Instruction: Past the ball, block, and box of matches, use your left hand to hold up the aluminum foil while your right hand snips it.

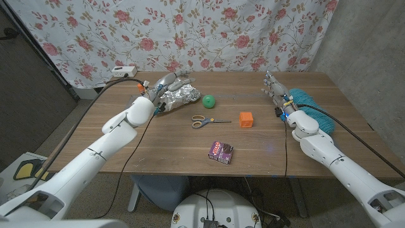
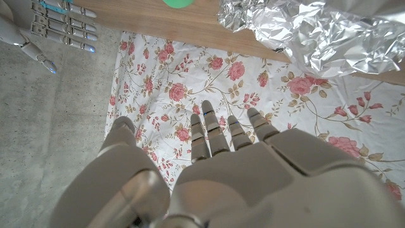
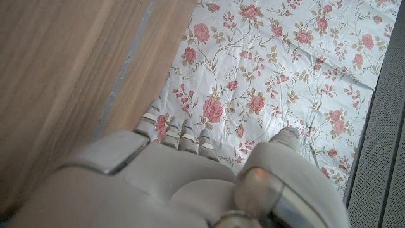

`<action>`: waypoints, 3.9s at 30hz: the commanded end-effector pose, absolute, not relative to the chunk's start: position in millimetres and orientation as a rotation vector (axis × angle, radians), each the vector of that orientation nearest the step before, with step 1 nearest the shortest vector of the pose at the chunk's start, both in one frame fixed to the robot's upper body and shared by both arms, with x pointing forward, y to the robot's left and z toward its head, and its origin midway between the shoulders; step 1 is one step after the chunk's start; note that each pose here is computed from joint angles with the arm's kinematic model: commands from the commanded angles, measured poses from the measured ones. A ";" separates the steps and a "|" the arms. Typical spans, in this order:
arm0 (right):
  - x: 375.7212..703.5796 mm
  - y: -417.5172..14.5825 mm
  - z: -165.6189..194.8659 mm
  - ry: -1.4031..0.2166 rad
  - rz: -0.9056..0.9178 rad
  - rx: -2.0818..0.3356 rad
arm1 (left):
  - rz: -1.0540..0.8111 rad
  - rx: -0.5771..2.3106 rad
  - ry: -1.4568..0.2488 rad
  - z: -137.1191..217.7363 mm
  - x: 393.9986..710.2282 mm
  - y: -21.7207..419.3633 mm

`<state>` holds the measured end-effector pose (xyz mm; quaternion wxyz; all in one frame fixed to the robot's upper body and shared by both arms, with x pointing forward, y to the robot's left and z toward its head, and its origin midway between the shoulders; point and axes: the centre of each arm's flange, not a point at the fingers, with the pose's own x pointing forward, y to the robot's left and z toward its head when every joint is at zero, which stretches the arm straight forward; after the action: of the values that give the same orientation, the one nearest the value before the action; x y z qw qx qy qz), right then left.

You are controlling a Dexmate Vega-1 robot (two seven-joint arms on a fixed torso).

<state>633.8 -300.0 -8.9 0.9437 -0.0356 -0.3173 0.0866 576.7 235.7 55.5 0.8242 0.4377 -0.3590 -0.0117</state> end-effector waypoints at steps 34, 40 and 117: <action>633.7 -304.1 -13.8 -0.647 0.174 -0.059 | 0.041 1.199 -0.809 62.7 571.8 201.1; 634.4 -302.4 -13.8 -0.648 0.180 -0.057 | 0.041 1.253 -0.805 63.0 570.3 195.3; 638.8 -298.3 -21.3 -0.650 0.189 -0.051 | -0.017 1.551 -0.690 64.5 561.6 141.4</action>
<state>639.3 -297.7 -24.0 0.9441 -0.0224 -0.3153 0.0936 562.3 146.4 69.0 0.6783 0.6690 -0.3035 -0.0101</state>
